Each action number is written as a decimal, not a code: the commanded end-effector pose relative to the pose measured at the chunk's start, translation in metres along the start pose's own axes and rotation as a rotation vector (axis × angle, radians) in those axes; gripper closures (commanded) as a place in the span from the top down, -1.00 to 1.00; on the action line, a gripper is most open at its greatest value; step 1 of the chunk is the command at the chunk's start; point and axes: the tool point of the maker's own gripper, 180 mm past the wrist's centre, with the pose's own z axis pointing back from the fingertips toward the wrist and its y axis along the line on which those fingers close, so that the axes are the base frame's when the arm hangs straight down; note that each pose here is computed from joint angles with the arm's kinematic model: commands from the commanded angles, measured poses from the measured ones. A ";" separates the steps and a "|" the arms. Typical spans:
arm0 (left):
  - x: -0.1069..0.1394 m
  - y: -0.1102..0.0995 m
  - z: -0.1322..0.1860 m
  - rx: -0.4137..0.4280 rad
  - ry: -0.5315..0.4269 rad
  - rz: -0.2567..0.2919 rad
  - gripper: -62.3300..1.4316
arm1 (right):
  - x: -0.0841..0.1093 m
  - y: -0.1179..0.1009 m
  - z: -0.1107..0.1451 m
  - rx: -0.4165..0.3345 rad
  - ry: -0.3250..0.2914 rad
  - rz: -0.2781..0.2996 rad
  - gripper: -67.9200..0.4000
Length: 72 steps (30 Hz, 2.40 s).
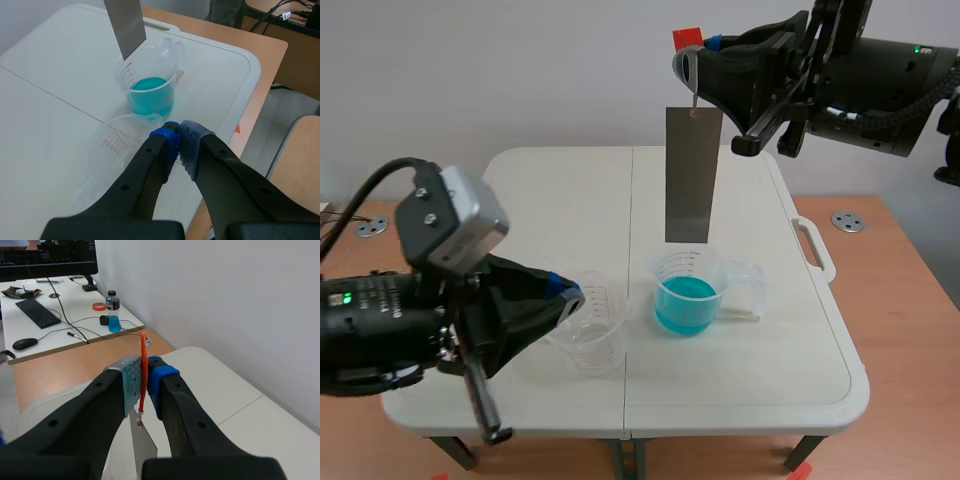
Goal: Hold the metal plate by the orange handle, dip it into the blue solution, take it out and point at it, then put the plate back in the beaker on the left.
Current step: 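Point at the plate with the left hand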
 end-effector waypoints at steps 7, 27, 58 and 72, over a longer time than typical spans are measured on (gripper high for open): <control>0.009 0.019 -0.042 0.012 -0.027 -0.031 -0.91 | 0.017 -0.001 -0.001 0.010 -0.053 0.015 -0.95; 0.013 0.042 -0.103 0.081 -0.041 -0.042 -0.91 | 0.020 0.000 -0.002 0.012 -0.073 -0.005 -0.95; -0.007 0.067 -0.050 0.197 -0.034 -0.047 -0.91 | 0.019 0.000 -0.002 0.012 -0.068 -0.004 -0.95; -0.045 0.080 0.104 0.298 0.108 0.073 -0.91 | -0.003 -0.011 0.001 -0.021 -0.032 -0.055 -0.95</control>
